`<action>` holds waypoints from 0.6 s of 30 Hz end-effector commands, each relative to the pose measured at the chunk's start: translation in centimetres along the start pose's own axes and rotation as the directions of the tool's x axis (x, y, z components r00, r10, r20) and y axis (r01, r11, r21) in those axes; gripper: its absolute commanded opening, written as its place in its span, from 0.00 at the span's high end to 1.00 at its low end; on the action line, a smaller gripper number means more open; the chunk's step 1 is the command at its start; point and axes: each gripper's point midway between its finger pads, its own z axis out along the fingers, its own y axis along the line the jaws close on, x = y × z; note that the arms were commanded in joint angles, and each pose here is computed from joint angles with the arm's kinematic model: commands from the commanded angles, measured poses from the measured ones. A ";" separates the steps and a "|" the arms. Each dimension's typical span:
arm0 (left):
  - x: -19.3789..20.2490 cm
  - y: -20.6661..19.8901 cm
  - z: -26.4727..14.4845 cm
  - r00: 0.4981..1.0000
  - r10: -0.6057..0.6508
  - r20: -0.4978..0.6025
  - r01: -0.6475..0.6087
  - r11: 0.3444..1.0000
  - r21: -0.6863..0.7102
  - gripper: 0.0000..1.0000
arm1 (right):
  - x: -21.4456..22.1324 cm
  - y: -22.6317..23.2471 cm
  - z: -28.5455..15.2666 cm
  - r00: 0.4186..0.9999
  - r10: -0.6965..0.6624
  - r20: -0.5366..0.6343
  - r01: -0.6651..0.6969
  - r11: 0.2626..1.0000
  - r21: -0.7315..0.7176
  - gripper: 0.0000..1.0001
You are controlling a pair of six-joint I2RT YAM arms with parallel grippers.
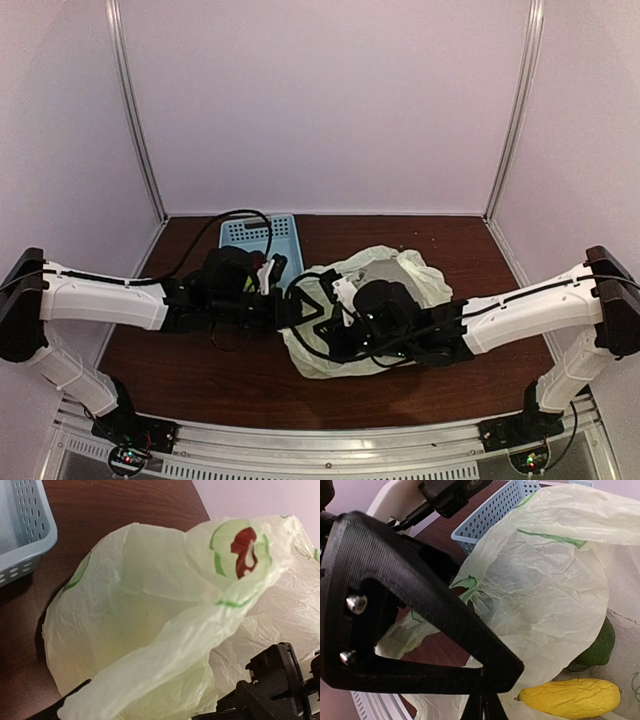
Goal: Untie the knot of the plastic bag and take out the fruit
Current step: Hold the bag opening of the takeout bag.
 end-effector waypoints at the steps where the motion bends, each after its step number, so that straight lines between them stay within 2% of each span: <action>1: -1.9 -2.3 0.5 0.998 0.006 0.064 -0.011 0.997 0.081 0.02 | 0.1 1.0 -0.8 1.000 -0.019 0.007 0.019 0.999 -0.050 1.00; 6: -1.4 -2.2 1.2 0.999 0.006 0.033 -0.009 0.996 0.091 0.11 | 0.2 1.3 -0.8 1.000 -0.031 0.007 0.031 0.998 -0.059 1.00; 12: -1.0 -1.6 1.6 1.000 0.002 0.018 -0.003 0.997 0.078 0.35 | 0.0 1.7 -0.5 0.999 -0.042 0.009 0.043 0.996 -0.075 1.00; 14: -1.0 -1.5 1.6 1.000 0.003 0.019 -0.004 0.997 0.075 0.45 | 0.1 1.8 -0.5 0.999 -0.045 0.005 0.045 0.996 -0.078 1.00; 17: -0.9 -1.4 1.5 1.000 0.005 0.021 -0.007 0.998 0.068 0.70 | -0.2 1.6 -0.7 0.999 -0.044 0.007 0.044 0.997 -0.064 1.00; 18: -0.9 -1.2 1.4 1.000 0.006 0.024 -0.008 0.998 0.063 0.78 | -0.5 1.5 -1.0 0.999 -0.040 0.014 0.041 0.998 -0.054 0.97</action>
